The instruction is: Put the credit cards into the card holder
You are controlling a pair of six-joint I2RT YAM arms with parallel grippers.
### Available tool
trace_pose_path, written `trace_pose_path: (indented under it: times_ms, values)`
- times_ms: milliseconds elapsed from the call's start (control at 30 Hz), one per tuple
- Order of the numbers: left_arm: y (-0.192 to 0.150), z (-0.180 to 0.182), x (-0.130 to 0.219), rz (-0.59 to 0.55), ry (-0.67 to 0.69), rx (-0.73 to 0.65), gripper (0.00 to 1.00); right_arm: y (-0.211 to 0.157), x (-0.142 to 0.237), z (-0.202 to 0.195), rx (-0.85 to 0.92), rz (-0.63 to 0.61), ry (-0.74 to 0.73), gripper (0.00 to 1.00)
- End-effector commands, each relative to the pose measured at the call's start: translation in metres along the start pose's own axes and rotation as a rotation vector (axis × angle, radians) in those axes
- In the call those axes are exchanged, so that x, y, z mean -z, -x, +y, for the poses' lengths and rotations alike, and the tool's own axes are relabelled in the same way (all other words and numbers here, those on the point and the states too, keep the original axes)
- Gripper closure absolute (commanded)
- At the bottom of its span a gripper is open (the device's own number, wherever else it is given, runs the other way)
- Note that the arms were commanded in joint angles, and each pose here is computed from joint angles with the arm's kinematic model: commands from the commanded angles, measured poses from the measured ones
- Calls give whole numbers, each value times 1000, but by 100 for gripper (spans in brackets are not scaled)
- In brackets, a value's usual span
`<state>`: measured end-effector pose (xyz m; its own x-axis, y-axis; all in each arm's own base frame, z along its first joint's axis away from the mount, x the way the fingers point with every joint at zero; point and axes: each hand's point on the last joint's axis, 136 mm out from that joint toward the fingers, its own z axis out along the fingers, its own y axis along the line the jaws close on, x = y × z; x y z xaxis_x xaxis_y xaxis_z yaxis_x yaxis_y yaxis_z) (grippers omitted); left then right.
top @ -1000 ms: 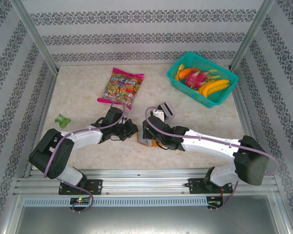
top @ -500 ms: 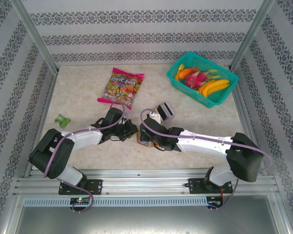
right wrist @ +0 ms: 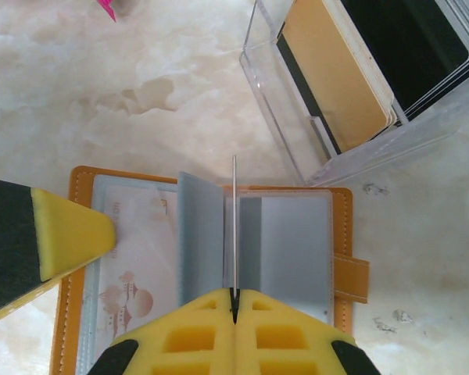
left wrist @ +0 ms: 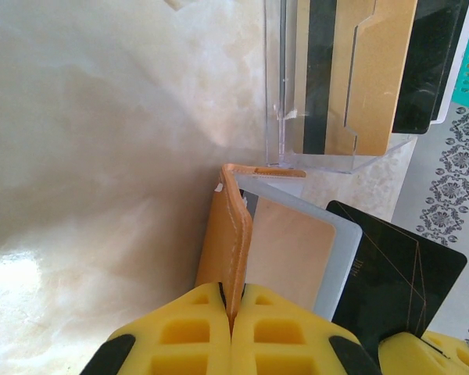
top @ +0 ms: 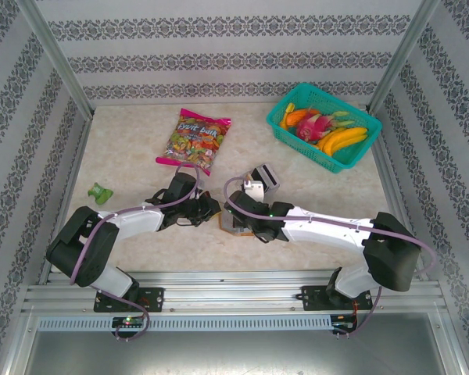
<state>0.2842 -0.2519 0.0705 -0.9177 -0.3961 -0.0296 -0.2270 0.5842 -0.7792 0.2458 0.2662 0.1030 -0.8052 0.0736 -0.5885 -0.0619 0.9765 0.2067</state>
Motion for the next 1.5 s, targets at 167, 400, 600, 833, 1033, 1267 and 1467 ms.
trace_pose_path:
  times_ms: [167,400,600,833,1033,1267,1467]
  values:
    - [1,9,-3,-20,36,-29,96,-4,-7,30,-11,67,173,100]
    - [0,33,-6,-26,131,-34,95,-21,-24,42,-39,166,232,100]
    - [-1,54,4,-47,234,-54,75,-19,-28,31,-96,169,229,100]
    - [2,54,22,-88,281,-92,53,-7,-22,35,-204,164,381,100]
    - [5,38,27,-101,239,-125,51,-2,-18,15,-226,135,339,100]
    - [5,15,14,-46,168,-164,54,-10,-28,-9,-247,137,311,100]
    - [4,30,0,-16,223,-142,50,-14,-35,-7,-256,139,371,100]
